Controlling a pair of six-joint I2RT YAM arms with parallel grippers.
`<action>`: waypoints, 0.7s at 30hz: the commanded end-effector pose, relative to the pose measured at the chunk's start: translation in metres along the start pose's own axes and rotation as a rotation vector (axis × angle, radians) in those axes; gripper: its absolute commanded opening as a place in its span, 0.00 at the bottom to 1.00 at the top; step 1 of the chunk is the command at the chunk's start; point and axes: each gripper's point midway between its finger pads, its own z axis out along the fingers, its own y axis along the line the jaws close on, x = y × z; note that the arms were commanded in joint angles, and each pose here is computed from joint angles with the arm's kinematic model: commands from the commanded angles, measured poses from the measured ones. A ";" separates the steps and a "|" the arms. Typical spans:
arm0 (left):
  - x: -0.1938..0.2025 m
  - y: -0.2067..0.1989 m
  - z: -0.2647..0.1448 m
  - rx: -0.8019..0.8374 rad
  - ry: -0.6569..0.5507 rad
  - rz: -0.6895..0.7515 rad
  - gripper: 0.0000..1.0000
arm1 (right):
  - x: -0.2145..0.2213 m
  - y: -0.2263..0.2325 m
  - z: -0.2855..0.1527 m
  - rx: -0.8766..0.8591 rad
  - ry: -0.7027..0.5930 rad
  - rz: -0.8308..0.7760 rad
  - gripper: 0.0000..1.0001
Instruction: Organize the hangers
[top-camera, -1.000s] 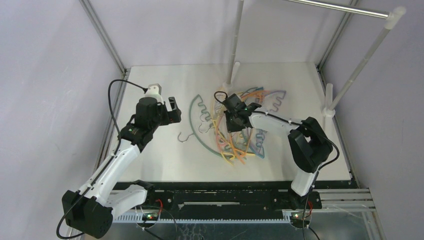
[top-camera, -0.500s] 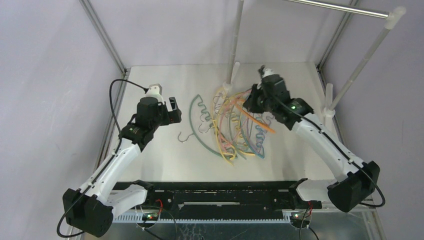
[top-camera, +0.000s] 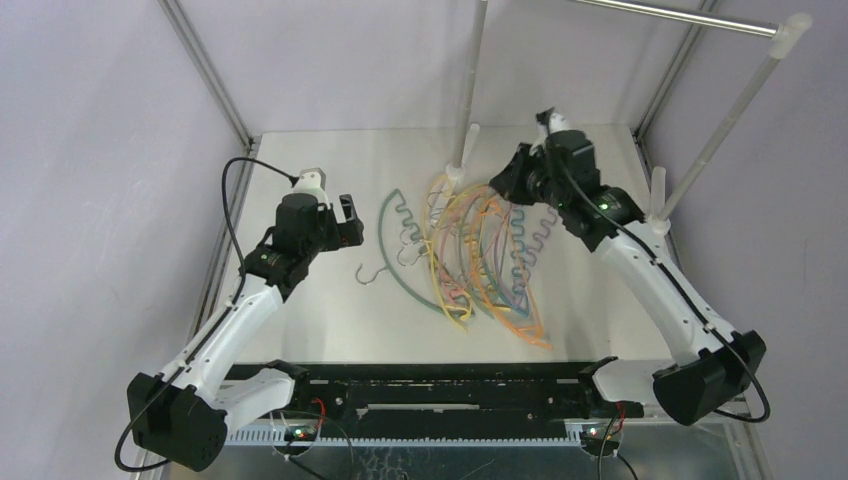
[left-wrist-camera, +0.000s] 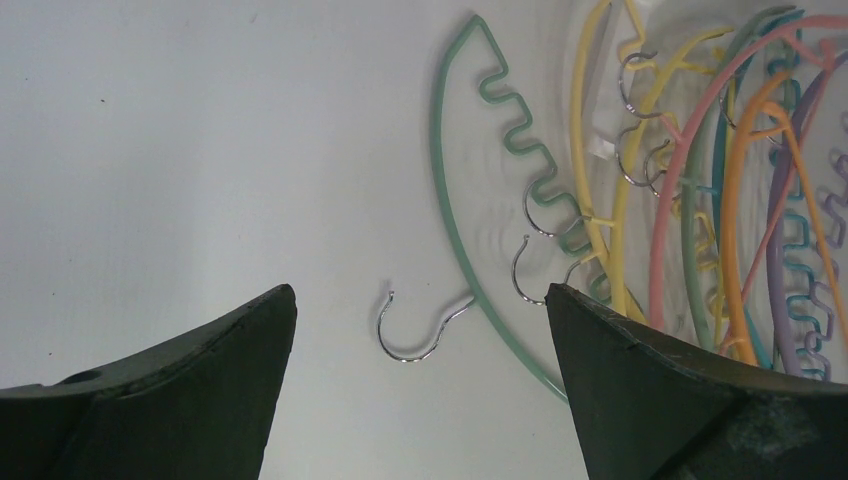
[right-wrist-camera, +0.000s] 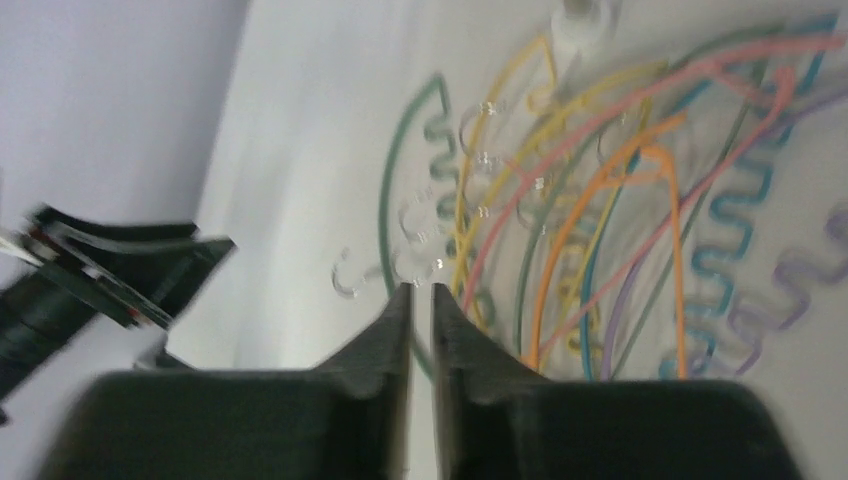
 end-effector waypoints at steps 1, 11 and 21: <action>-0.011 -0.003 0.000 0.006 -0.043 0.002 1.00 | 0.085 -0.019 0.011 0.057 0.281 -0.125 0.28; -0.004 -0.001 0.005 -0.005 -0.020 0.001 0.99 | 0.223 -0.068 -0.023 0.179 0.663 -0.284 0.65; 0.008 0.004 0.006 -0.013 -0.008 -0.008 1.00 | 0.265 -0.114 -0.006 0.302 0.742 -0.320 0.56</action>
